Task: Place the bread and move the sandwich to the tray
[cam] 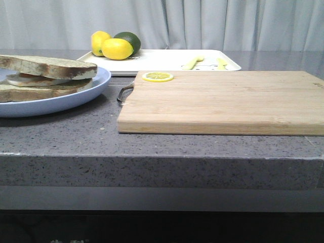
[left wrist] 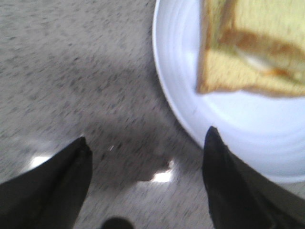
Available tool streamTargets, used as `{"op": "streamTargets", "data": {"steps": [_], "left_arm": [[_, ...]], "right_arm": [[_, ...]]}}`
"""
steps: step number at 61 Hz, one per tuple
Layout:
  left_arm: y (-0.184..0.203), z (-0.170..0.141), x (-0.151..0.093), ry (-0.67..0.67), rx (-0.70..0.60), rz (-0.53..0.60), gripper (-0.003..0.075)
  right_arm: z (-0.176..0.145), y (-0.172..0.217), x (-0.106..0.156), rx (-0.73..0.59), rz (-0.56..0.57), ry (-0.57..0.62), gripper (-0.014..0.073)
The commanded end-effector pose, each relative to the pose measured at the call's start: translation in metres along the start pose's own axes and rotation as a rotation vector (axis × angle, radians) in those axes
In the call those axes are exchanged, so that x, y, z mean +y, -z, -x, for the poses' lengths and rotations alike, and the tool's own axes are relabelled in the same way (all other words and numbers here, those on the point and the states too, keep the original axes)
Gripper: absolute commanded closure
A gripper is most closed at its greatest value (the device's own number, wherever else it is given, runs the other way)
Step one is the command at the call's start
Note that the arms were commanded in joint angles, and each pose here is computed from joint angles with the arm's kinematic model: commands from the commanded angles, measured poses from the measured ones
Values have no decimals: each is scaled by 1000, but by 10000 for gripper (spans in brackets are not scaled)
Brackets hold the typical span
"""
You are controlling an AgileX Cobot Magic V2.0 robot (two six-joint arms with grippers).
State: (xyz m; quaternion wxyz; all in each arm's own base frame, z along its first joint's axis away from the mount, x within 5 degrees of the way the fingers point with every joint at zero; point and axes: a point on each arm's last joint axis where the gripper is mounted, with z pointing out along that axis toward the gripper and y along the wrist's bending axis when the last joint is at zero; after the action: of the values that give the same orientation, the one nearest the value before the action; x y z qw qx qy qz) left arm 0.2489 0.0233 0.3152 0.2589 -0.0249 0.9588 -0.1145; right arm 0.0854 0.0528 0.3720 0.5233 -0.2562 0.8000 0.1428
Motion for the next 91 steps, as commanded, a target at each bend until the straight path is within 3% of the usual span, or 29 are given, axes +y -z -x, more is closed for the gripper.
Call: {"op": "streamTargets", "data": {"steps": [1, 16, 58, 63, 84, 91], "left_arm": [[4, 22, 6, 66, -124, -109, 270], [-30, 37, 23, 181, -113, -250, 365], [-83, 44, 33, 262, -57, -369, 372], [-86, 44, 34, 266, -47, -374, 412], [-86, 44, 33, 276, -48, -387, 736], [-83, 48, 28, 292, -70, -441, 738]], "right_arm": [[13, 5, -2, -89, -20, 5, 173], [13, 5, -2, -89, -20, 5, 173], [13, 5, -2, -89, -20, 5, 173], [13, 5, -2, -89, -20, 5, 173], [13, 5, -2, -89, -20, 5, 173], [13, 5, -2, -89, -20, 5, 173]]}}
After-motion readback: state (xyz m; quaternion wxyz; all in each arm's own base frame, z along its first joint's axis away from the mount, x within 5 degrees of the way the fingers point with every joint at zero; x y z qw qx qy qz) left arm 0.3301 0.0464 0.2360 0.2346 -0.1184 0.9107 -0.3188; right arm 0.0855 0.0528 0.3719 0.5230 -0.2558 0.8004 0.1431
